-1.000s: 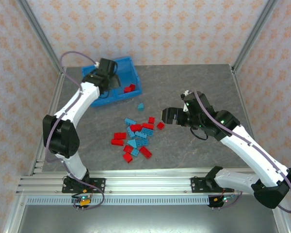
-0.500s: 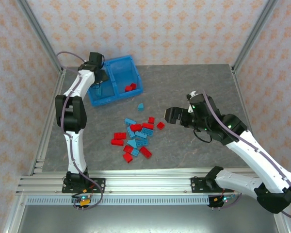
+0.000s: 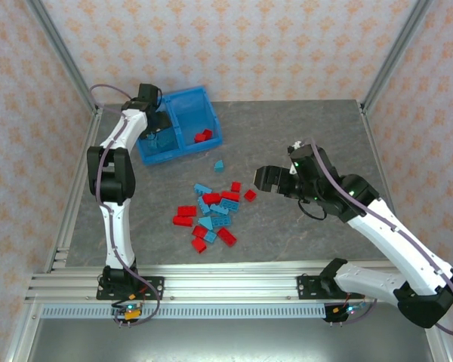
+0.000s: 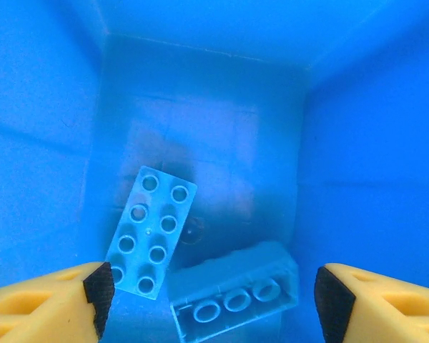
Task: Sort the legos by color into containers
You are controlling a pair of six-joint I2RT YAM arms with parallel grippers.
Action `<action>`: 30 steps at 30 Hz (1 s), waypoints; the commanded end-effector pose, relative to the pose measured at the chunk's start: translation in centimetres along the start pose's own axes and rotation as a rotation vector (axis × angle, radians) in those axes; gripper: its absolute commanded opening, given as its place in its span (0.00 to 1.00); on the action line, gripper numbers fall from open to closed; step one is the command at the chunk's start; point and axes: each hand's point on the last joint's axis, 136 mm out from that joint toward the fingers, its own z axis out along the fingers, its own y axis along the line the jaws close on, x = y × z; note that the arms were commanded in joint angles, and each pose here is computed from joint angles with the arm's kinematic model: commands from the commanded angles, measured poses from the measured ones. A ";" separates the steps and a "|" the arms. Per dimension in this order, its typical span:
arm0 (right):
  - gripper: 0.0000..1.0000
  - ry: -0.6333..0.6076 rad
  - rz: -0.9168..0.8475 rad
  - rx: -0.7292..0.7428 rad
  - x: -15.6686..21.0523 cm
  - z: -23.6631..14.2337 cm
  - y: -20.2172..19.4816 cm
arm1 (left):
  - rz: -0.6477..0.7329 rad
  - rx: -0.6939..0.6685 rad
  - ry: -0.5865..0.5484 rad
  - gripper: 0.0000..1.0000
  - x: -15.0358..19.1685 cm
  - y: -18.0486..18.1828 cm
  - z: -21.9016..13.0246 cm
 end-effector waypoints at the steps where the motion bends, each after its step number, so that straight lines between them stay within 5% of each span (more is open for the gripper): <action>1: 0.97 -0.031 0.018 -0.016 -0.9 -0.6 0.5 | -0.019 0.092 -0.086 0.78 -2.8 -1.4 -6.7; 7: 0.97 -0.029 0.021 -0.011 -0.9 0.4 0.5 | -0.008 0.267 -0.161 0.78 -1.6 -3.9 -14.8; 13: 0.97 0.006 0.008 0.002 -0.9 2.4 0.8 | 0.206 0.341 -0.185 0.78 5.6 -7.8 -20.0; 22: 0.97 0.047 0.003 0.006 -0.5 3.6 1.1 | 0.329 0.352 -0.006 0.82 16.7 -13.0 -14.7; 30: 0.97 0.017 0.030 0.033 0.4 2.4 -0.6 | 0.304 0.313 0.145 0.86 20.8 -15.2 -7.4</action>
